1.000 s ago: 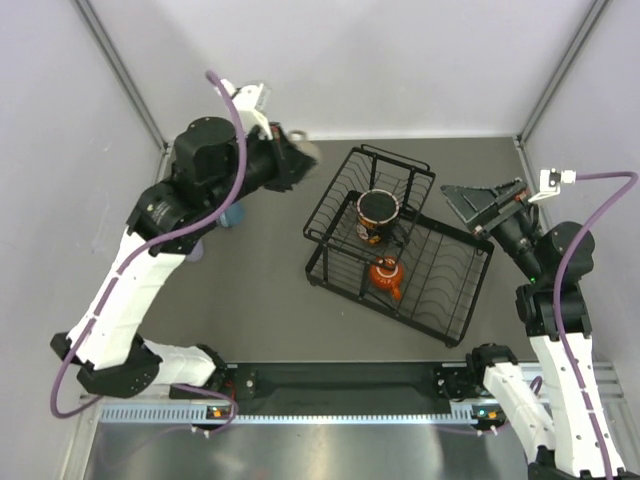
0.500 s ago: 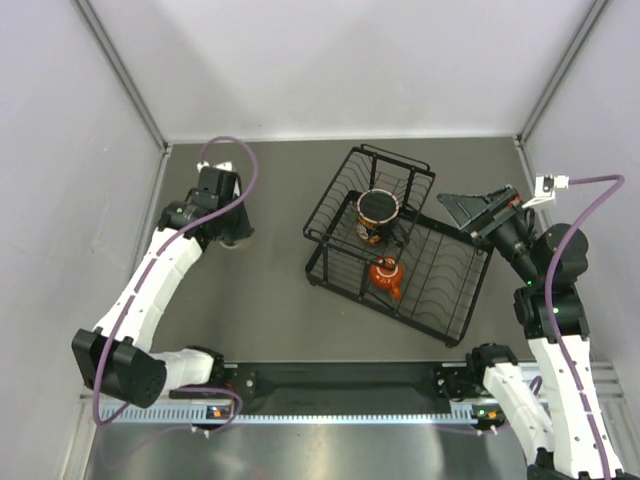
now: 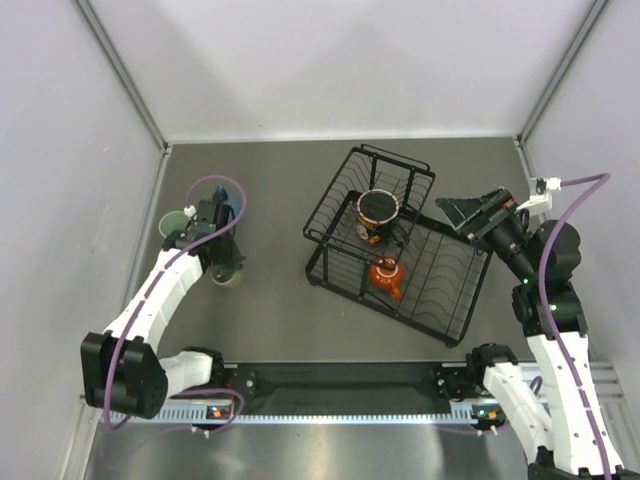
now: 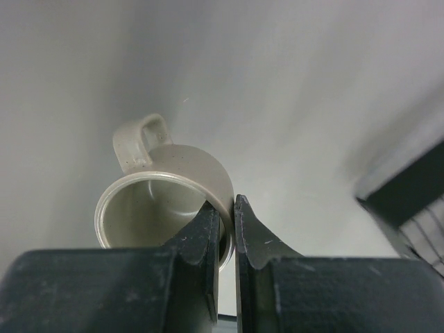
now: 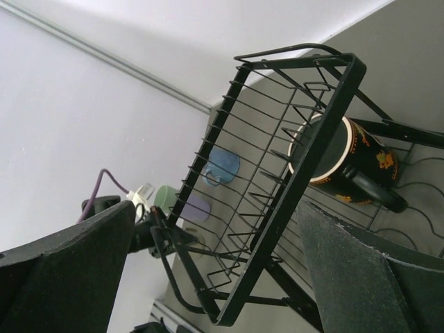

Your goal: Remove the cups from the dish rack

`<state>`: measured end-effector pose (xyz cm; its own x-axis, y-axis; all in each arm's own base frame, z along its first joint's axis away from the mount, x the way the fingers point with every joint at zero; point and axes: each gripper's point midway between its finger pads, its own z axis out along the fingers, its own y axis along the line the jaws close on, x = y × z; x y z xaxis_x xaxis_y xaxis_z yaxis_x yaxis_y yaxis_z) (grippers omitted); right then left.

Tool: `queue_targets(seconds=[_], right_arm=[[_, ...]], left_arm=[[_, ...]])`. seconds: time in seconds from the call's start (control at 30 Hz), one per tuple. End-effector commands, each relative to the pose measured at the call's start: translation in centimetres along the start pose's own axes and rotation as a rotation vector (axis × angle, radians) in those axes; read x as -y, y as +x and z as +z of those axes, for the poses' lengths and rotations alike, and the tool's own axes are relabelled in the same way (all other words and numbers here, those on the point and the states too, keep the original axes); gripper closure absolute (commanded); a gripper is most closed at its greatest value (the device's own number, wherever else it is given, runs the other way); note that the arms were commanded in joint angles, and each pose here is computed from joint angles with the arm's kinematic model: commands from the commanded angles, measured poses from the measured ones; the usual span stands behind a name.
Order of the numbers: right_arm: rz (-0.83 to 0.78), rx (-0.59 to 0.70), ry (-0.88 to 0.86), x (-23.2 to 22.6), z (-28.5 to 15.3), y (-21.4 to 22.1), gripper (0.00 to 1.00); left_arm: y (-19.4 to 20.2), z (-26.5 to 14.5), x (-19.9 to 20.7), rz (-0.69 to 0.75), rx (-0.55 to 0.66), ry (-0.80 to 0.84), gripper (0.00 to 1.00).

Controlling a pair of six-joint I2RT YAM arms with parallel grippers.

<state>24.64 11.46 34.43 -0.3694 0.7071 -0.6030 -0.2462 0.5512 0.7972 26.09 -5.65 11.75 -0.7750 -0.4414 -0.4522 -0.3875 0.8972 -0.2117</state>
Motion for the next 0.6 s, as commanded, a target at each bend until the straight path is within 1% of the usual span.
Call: queue_targets(seconds=[0.0, 0.13, 0.33, 0.4, 0.57], right_arm=[[-0.033, 0.025, 0.028, 0.6, -0.3, -0.2, 0.00], [-0.038, 0.018, 0.041, 0.9, -0.4, 0.0, 0.00], [-0.058, 0.022, 0.058, 1.2, -0.6, -0.1, 0.00], [-0.060, 0.019, 0.075, 1.7, -0.6, 0.1, 0.00], [-0.052, 0.014, 0.126, 3.4, -0.5, 0.7, 0.00]], left_arm=[[-1.3, 0.1, -0.6, -0.084, 0.078, -0.005, 1.00], [-0.1, 0.9, -2.1, -0.125, 0.056, -0.047, 1.00], [1.3, 2.1, -3.1, -0.160, 0.023, -0.078, 1.00], [1.6, 2.3, -3.1, -0.196, 0.009, -0.089, 1.00], [2.8, 3.6, -4.0, -0.210, -0.029, -0.132, 1.00]])
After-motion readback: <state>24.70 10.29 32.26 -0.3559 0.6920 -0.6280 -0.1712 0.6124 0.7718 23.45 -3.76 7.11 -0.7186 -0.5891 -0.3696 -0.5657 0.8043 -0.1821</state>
